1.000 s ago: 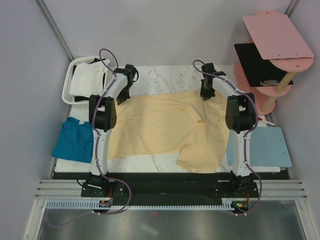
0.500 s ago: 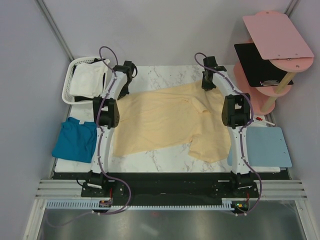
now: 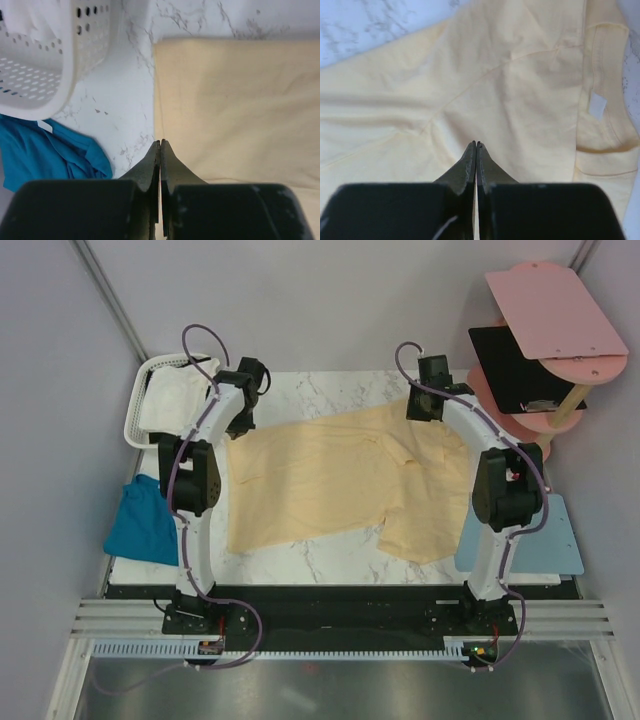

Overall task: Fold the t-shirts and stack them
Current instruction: Fold the tshirt

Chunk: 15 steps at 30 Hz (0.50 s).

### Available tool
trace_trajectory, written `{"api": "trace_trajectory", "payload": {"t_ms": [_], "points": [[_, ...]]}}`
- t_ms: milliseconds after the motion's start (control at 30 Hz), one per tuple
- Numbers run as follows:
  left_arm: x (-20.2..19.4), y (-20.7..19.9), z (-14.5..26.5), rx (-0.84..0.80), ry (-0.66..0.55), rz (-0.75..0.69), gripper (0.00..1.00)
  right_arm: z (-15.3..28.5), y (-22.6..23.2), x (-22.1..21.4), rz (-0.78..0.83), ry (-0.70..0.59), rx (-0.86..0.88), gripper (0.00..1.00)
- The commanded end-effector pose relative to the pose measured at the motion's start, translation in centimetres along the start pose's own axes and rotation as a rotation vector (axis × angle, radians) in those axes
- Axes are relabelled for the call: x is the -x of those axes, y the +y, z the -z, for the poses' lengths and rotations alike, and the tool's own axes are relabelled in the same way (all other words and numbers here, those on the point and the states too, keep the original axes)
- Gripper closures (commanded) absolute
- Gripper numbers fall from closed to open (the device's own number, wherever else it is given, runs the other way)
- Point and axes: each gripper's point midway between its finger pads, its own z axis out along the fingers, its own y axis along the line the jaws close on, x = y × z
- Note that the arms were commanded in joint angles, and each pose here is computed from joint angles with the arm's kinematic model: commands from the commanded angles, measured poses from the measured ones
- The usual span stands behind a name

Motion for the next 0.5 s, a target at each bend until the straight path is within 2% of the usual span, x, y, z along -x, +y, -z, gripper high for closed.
{"api": "trace_trajectory", "payload": {"t_ms": [0,133,267,400,433,467], "points": [[-3.6,-3.3,-1.4,-0.065,0.077,-0.035,0.98,5.1,2.6,1.2,-0.008,-0.078,0.113,0.97],[-6.2,-4.9,-3.2,-0.068,0.152,-0.041,0.98,6.1,0.6,-2.9,0.017,0.005,0.024,0.96],[-7.2,-5.5,-3.9,-0.064,0.175,-0.049,0.98,7.8,-1.1,-4.9,0.012,0.013,-0.031,0.93],[-7.3,-5.7,-4.8,-0.047,0.185,-0.065,0.98,8.6,-1.5,-7.0,-0.010,0.026,-0.019,0.72],[-7.2,-5.6,-4.9,-0.041,0.185,-0.070,0.98,8.4,-1.6,-8.0,-0.018,0.038,-0.019,0.61],[-6.6,-5.8,-4.9,-0.038,0.175,-0.067,0.98,8.7,-1.6,-8.1,-0.023,0.030,-0.011,0.55]]}}
